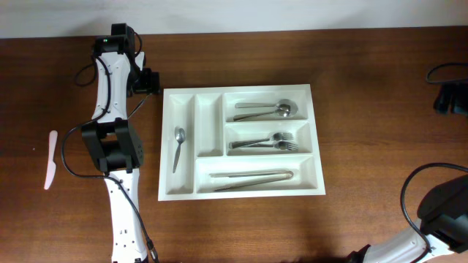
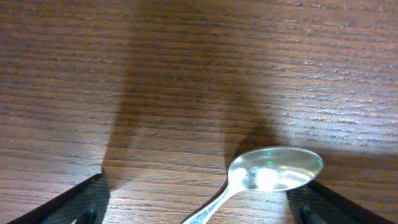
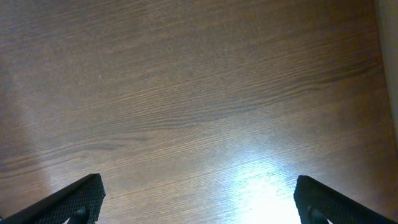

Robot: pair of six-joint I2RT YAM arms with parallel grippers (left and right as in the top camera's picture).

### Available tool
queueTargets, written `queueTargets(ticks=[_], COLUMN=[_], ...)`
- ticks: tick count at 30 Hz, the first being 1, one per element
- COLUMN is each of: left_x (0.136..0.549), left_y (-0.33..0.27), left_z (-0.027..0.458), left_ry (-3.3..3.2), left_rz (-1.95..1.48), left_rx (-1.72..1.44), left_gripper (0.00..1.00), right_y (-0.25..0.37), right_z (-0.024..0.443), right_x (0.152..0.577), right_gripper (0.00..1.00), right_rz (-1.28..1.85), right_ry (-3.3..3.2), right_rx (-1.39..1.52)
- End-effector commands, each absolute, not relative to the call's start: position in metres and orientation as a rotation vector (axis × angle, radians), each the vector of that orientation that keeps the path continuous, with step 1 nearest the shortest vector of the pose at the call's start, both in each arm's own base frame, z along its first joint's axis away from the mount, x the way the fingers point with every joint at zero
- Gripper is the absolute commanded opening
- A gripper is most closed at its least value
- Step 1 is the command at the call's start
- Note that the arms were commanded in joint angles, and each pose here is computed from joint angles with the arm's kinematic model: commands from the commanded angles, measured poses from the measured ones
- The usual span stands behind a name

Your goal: Pack container

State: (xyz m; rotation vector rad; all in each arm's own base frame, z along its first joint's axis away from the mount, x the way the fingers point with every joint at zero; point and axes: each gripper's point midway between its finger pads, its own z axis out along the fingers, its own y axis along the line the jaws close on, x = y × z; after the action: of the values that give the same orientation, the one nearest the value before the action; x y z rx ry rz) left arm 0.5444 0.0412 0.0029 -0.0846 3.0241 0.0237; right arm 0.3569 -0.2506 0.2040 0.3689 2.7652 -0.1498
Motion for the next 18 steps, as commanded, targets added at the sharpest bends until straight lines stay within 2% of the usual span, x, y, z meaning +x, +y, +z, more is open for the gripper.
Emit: queueTargets(ticks=[1,2,4,6,11,14,18], left_x=[0.5362,0.5361,0.5369,0.5382,0.5398,0.5406,0.5413], left_y=[0.0522,0.0534,0.0534,0.0535,0.0535,0.0536,0.0536], left_z=[-0.0201,-0.0201,-0.0200,-0.0199,-0.0198,-0.0197,-0.0197], left_ry=[3.080,3.080,3.077,3.071,3.065,3.062,3.059], left_rz=[0.117,0.127,0.126,0.127,0.127,0.127,0.127], left_rx=[0.012,0.011,0.011,0.011,0.010,0.010,0.010], left_gripper=[0.80,0.73,0.69,0.60,0.60,0.50,0.50], right_y=[-0.2531,-0.2531,-0.2531,-0.2531,-0.2531,-0.2531,-0.2531], right_z=[0.2048,0.2048,0.2048,0.2048,0.2048,0.2048,0.2048], right_x=[0.3550,0.3550,0.3550,0.3550,0.3550,0.3550,0.3550], right_gripper=[0.99,0.99,0.99,0.99,0.99,0.99,0.99], right_rz=[-0.153,-0.153,-0.153,-0.153,-0.153,-0.153,-0.153], right_ry=[2.761,2.761,2.761,2.761,2.761,2.761,2.761], right_rx=[0.389,0.389,0.389,0.389,0.389,0.389,0.389])
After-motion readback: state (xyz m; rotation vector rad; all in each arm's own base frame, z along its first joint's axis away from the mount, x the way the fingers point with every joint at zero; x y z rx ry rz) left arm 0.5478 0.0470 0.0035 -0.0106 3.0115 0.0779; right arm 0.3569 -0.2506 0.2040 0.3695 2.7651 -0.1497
